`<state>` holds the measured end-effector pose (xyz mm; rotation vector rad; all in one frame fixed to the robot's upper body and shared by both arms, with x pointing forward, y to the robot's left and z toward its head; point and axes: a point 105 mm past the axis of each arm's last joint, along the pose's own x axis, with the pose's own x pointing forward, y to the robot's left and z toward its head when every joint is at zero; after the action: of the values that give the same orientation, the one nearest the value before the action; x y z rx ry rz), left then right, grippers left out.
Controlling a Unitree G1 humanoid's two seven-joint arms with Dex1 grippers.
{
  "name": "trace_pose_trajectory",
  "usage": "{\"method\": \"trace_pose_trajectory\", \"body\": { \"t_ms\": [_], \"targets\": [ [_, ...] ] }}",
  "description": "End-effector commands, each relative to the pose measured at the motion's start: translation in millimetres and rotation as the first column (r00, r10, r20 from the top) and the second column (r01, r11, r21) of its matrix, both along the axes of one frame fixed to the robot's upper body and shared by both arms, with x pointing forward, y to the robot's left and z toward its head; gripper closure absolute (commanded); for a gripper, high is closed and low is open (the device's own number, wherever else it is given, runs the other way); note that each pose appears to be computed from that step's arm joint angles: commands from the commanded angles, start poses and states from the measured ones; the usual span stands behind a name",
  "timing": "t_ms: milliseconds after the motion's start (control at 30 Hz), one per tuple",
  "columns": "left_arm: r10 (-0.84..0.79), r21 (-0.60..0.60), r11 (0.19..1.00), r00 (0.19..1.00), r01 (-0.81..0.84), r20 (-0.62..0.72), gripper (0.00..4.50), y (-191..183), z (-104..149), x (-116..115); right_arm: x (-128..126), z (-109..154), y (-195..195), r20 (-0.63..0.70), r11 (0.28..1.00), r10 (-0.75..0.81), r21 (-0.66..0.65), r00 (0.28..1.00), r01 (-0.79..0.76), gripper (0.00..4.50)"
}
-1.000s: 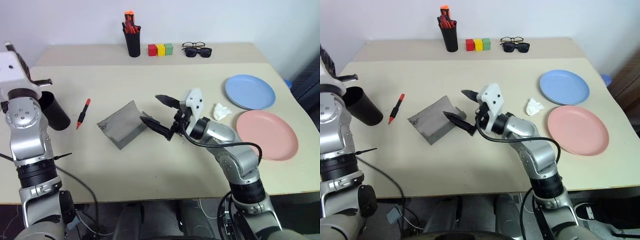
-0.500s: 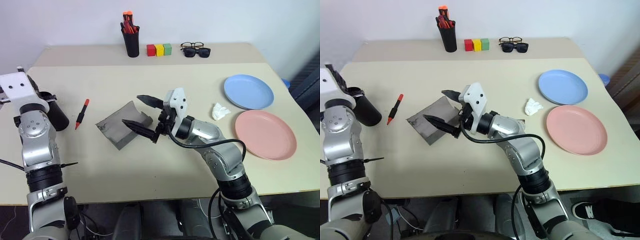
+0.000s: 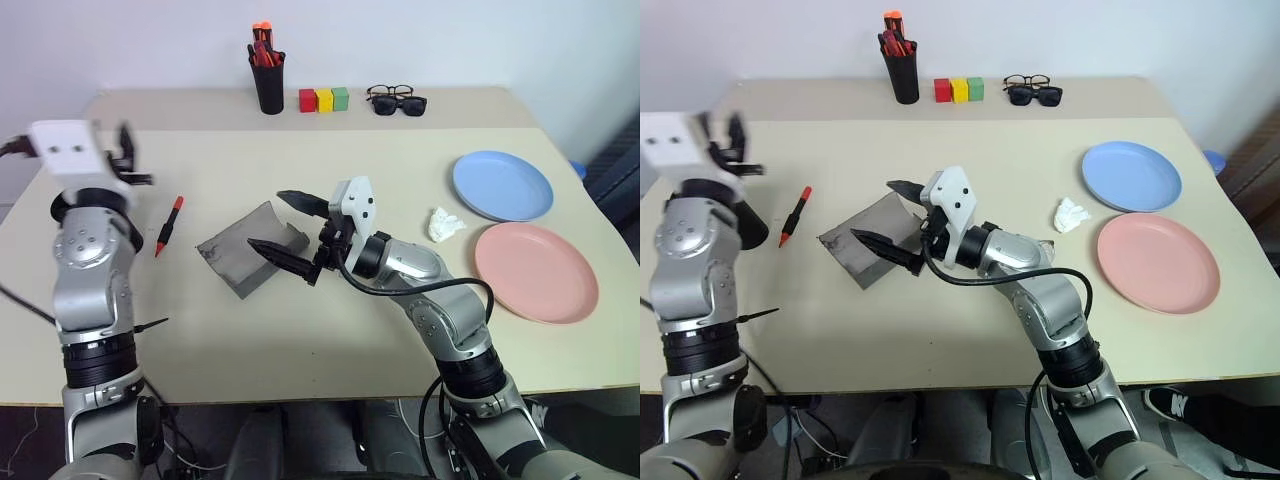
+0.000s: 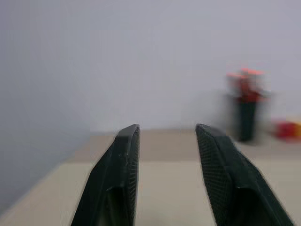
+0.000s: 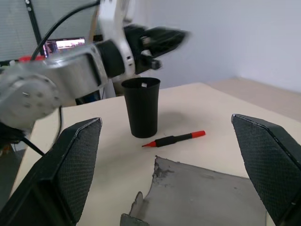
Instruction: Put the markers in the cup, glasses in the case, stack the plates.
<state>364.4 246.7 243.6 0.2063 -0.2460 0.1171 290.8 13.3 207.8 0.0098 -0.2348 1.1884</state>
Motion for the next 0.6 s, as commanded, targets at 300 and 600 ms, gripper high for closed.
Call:
{"method": "trace_pose_trajectory", "body": {
  "t_ms": [300,600],
  "targets": [
    [0.271,-0.051,0.934,0.797,-0.352,-0.54,0.04,44.6,-72.9,25.1,-1.3,4.7,-4.2,0.029,1.0,-0.021,0.022,0.999,0.02,0.0],
    [0.182,-0.174,0.904,0.721,-0.39,-0.669,0.04,45.2,-101.2,34.4,0.4,3.9,-7.0,0.032,0.999,-0.048,0.023,0.998,0.048,0.0]
  ]
}}
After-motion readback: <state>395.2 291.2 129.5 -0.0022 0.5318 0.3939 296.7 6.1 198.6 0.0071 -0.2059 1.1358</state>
